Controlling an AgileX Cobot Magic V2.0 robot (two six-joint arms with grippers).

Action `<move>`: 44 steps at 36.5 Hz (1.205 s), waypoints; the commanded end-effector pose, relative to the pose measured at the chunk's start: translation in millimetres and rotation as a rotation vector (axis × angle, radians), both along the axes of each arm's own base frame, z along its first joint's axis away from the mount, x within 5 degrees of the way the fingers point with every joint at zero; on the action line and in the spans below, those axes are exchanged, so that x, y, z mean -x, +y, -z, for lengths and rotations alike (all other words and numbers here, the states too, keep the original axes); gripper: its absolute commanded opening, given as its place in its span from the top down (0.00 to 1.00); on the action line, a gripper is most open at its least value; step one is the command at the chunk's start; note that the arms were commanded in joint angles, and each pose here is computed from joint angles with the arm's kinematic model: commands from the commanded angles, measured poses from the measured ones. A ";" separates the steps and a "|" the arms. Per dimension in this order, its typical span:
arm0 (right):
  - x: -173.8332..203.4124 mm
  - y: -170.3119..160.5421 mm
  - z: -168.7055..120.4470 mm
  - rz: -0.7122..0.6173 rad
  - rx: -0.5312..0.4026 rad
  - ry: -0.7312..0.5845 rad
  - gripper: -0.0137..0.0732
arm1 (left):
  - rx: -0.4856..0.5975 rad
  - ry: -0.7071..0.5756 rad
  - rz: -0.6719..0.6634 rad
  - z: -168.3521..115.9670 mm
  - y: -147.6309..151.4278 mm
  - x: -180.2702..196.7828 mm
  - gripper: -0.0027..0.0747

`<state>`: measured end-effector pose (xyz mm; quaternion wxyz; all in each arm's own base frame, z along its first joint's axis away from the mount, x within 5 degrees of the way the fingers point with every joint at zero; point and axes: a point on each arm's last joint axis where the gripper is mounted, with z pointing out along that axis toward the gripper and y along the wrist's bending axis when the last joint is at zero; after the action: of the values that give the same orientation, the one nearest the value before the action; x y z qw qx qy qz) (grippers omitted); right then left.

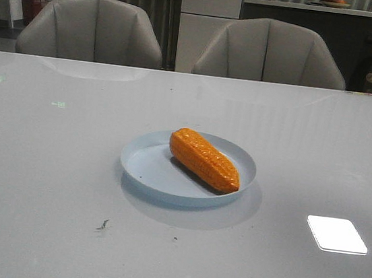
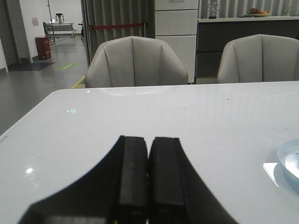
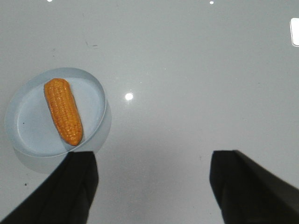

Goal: Place corn on plate with both arms

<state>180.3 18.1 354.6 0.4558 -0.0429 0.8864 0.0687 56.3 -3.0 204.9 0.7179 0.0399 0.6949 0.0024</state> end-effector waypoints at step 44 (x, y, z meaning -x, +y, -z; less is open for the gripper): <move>130.9 -15.2 126.3 0.137 -0.048 -0.685 0.78 | 0.018 -0.063 -0.002 3.8 0.1 0.5 0.84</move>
<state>51.1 4.9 220.2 0.6873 0.0024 0.7248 0.0488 56.3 -3.0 204.7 0.7172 0.0392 0.6958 0.0016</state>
